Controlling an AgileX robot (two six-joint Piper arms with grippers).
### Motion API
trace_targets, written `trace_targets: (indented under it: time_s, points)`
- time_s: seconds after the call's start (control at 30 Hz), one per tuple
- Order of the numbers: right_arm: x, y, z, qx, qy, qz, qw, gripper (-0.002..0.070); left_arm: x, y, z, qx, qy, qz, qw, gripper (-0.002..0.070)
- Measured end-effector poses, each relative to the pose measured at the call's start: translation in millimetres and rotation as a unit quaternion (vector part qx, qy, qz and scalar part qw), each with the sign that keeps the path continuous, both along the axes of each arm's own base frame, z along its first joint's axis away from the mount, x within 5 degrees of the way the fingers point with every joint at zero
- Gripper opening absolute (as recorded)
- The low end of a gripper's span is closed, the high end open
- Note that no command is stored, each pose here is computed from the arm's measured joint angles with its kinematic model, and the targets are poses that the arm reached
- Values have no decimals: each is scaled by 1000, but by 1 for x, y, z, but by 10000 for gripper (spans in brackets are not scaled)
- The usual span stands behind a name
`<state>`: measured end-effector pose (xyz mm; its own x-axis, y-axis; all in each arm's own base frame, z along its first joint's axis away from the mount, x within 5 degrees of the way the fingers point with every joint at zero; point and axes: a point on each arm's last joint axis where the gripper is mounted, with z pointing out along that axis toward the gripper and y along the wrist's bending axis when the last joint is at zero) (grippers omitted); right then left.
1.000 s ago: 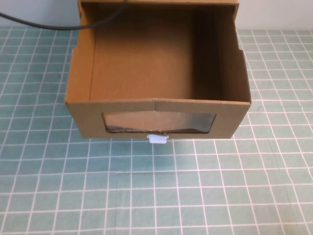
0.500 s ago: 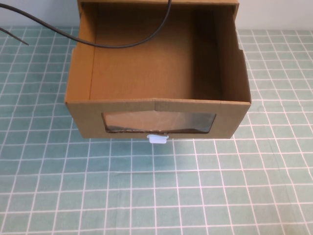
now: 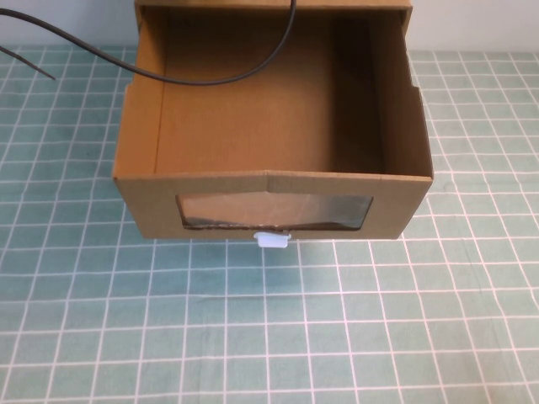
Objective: Close the shoe box
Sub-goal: Close the shoe box with your right arm
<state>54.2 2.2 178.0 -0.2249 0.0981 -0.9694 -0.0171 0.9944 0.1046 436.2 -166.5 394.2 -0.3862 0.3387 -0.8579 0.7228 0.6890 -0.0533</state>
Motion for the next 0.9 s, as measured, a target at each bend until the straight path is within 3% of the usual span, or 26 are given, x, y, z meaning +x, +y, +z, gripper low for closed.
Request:
trace_targets:
  time_s: [0.27, 0.47, 0.6, 0.7, 0.9]
  points:
    - [2, 1, 25, 143, -131, -9, 981, -13, 0, 0, 0, -1, 1, 3, 1000, -5]
    - [1, -2, 34, 183, -177, -20, 967, -13, 0, 0, 0, -2, 2, 3, 1000, -5]
    - [0, 5, 31, 229, -88, -3, 970, -13, 0, 0, 0, -3, 3, 4, 1000, -5]
    - [-3, 13, 54, 232, -6, 25, 972, -13, 0, 0, 0, -3, 3, 4, 1000, -5]
    - [2, 27, 112, 144, 175, 101, 969, -12, 0, 0, 0, -3, 4, 4, 1000, -5]
